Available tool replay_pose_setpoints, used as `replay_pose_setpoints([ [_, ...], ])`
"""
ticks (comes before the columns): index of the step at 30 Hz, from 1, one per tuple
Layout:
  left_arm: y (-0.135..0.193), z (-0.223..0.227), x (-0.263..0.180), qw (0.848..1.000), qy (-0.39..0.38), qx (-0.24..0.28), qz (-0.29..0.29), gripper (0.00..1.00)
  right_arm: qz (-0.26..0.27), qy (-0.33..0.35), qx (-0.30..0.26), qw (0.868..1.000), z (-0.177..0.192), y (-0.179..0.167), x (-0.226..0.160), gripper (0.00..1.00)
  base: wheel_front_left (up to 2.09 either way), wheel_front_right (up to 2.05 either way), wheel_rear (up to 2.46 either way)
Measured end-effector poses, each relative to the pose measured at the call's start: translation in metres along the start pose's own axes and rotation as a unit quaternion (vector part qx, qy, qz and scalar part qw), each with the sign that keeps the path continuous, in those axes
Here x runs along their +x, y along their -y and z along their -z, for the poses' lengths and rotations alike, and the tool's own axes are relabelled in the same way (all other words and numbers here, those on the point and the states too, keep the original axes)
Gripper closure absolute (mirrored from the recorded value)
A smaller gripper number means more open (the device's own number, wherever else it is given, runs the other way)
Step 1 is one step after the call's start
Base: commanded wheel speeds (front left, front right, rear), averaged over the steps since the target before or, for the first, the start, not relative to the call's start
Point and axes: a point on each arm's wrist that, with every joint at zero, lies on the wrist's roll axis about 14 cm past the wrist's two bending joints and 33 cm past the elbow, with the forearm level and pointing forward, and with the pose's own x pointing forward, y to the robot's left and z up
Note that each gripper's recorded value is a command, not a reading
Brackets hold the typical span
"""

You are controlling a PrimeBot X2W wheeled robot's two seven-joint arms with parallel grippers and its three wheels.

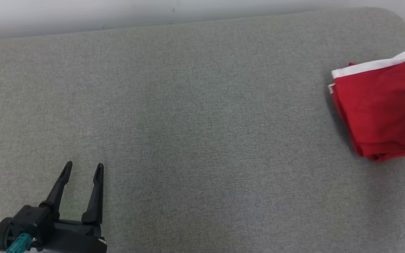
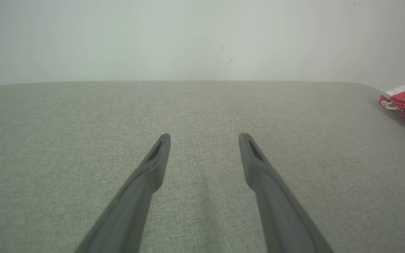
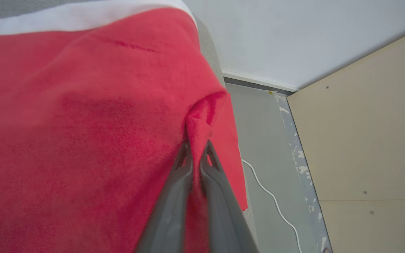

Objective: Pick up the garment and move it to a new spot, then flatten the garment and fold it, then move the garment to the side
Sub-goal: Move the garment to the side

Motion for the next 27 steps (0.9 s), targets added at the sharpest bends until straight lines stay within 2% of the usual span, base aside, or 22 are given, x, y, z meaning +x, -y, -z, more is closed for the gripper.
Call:
replay_pose_setpoints([
  [7, -0.008, 0.006, 0.000, 1.000, -0.009, 0.001, -0.007, 0.00, 0.027, -0.001, 0.003, 1.000, 0.010, 0.009, 0.012, 1.00, 0.00, 0.00, 0.00],
  [8, -0.009, 0.005, 0.000, 1.000, -0.007, 0.001, -0.009, 0.00, 0.032, 0.003, 0.005, 0.999, 0.010, 0.011, 0.013, 0.89, 0.00, 0.00, 0.00],
  [9, -0.010, 0.003, 0.000, 1.000, -0.004, 0.002, -0.011, 0.00, 0.037, 0.009, 0.007, 0.999, 0.010, 0.013, 0.013, 0.52, 0.00, 0.00, 0.00],
  [10, -0.011, 0.002, 0.000, 1.000, -0.002, 0.003, -0.014, 0.00, 0.042, 0.011, 0.012, 0.999, 0.011, 0.016, 0.014, 0.00, 0.00, 0.00, 0.00],
  [15, -0.012, -0.006, -0.005, 1.000, 0.015, 0.009, -0.021, 0.00, 0.053, 0.035, 0.041, 0.997, 0.012, 0.020, 0.010, 0.00, 0.00, 0.00, 0.00],
  [18, -0.015, -0.018, -0.010, 0.999, 0.038, 0.011, -0.033, 0.00, 0.045, 0.072, 0.055, 0.995, 0.000, 0.011, 0.004, 0.00, 0.00, 0.00, 0.00],
  [23, -0.018, -0.028, -0.026, 0.996, 0.064, -0.015, -0.066, 0.00, 0.006, 0.173, 0.092, 0.981, -0.040, -0.017, -0.020, 0.00, 0.00, 0.00, 0.00],
  [27, -0.015, -0.043, -0.041, 0.991, 0.097, -0.052, -0.080, 0.00, -0.037, 0.217, 0.118, 0.968, -0.048, -0.045, -0.046, 0.00, 0.00, 0.00, 0.00],
])
